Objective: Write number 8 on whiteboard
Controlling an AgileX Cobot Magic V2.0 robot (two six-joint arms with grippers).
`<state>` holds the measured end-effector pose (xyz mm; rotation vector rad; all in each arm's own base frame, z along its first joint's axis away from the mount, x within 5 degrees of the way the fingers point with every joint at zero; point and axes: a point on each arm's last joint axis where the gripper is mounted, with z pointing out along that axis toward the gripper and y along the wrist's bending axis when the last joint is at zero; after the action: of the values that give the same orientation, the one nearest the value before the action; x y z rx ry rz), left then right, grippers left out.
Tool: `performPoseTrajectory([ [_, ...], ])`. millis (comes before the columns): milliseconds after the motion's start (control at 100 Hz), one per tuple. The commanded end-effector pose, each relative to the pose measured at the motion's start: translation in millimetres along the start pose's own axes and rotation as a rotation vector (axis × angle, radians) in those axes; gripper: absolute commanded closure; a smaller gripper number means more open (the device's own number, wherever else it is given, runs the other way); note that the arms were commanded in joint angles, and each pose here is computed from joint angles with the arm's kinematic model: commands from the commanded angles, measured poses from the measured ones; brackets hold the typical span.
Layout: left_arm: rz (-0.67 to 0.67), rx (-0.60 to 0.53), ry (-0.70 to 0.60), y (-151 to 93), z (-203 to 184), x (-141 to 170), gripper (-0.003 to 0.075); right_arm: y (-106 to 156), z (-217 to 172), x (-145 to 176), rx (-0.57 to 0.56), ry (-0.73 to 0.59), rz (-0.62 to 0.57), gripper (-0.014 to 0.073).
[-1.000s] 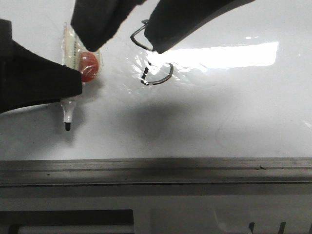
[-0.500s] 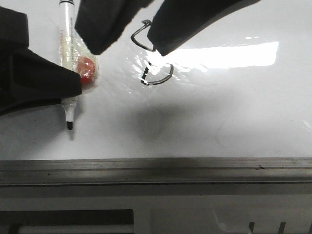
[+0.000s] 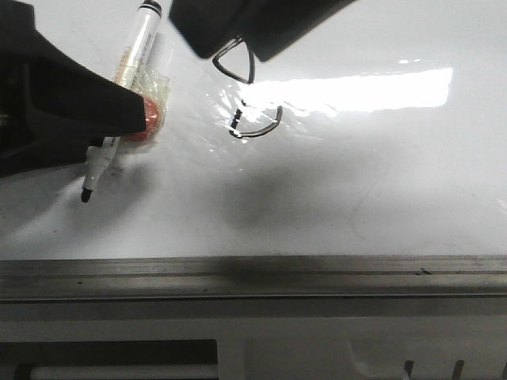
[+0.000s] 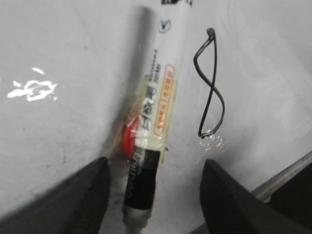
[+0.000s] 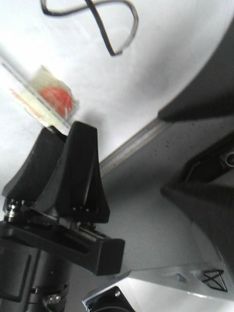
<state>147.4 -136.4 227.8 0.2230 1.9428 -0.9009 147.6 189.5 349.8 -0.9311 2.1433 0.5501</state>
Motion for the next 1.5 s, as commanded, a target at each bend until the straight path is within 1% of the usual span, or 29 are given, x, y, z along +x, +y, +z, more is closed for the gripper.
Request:
performPoseTrajectory([
  [0,-0.005,0.062,-0.097,-11,-7,-18,0.0315,-1,-26,-12,0.025,-0.137,-0.050,0.0550],
  [40,-0.002,0.062,-0.101,-12,-12,-19,0.0328,-2,-33,-12,0.041,-0.158,-0.071,0.0627],
  [60,-0.001,0.064,-0.105,-13,-14,-20,0.0347,-3,-37,-12,0.047,-0.169,-0.077,0.0662],
  [90,0.000,0.068,-0.115,-13,-18,-21,0.0386,-3,-43,-12,0.054,-0.189,-0.085,0.0663],
  [110,0.000,0.072,-0.123,-14,-21,-21,0.0424,-3,-47,-11,0.059,-0.202,-0.092,0.0659],
  [130,0.003,0.082,-0.137,-15,-26,-22,0.0486,-4,-52,-11,0.065,-0.218,-0.099,0.0658],
  [160,0.012,0.090,-0.146,-15,-29,-23,0.0538,-4,-57,-9,0.074,-0.238,-0.111,0.0658],
  [210,0.042,0.113,-0.171,-17,-38,-23,0.0683,-6,-69,-4,0.092,-0.281,-0.136,0.0658],
  [240,0.071,0.125,-0.193,-18,-44,-24,0.0744,-7,-74,1,0.101,-0.298,-0.148,0.0658],
  [300,0.125,0.148,-0.222,-20,-54,-24,0.0741,-9,-82,9,0.118,-0.354,-0.177,0.0658],
  [370,0.141,0.169,-0.257,-19,-66,-21,0.0741,-9,-92,24,0.119,-0.434,-0.195,0.0658],
  [420,0.143,0.187,-0.286,-19,-75,-18,0.0741,-9,-102,37,0.112,-0.502,-0.198,0.0658],
  [480,0.153,0.222,-0.338,-18,-86,-14,0.0741,-10,-107,54,0.105,-0.549,-0.202,0.0658],
  [540,0.198,0.252,-0.374,-17,-94,-9,0.0741,-11,-116,71,0.102,-0.600,-0.202,0.0658],
  [620,0.258,0.264,-0.392,-15,-102,-1,0.0741,-14,-120,95,0.109,-0.627,-0.210,0.0658],
  [730,0.259,0.267,-0.400,-9,-107,9,0.0741,-17,-128,123,0.116,-0.643,-0.203,0.0658],
  [830,0.259,0.267,-0.398,-7,-108,12,0.0741,-18,-130,139,0.119,-0.662,-0.200,0.0658],
  [980,0.259,0.263,-0.392,-7,-107,13,0.0741,-19,-132,149,0.121,-0.678,-0.197,0.0658],
  [1490,0.258,0.262,-0.390,-7,-107,13,0.0741,-20,-132,150,0.122,-0.672,-0.197,0.0658],
])
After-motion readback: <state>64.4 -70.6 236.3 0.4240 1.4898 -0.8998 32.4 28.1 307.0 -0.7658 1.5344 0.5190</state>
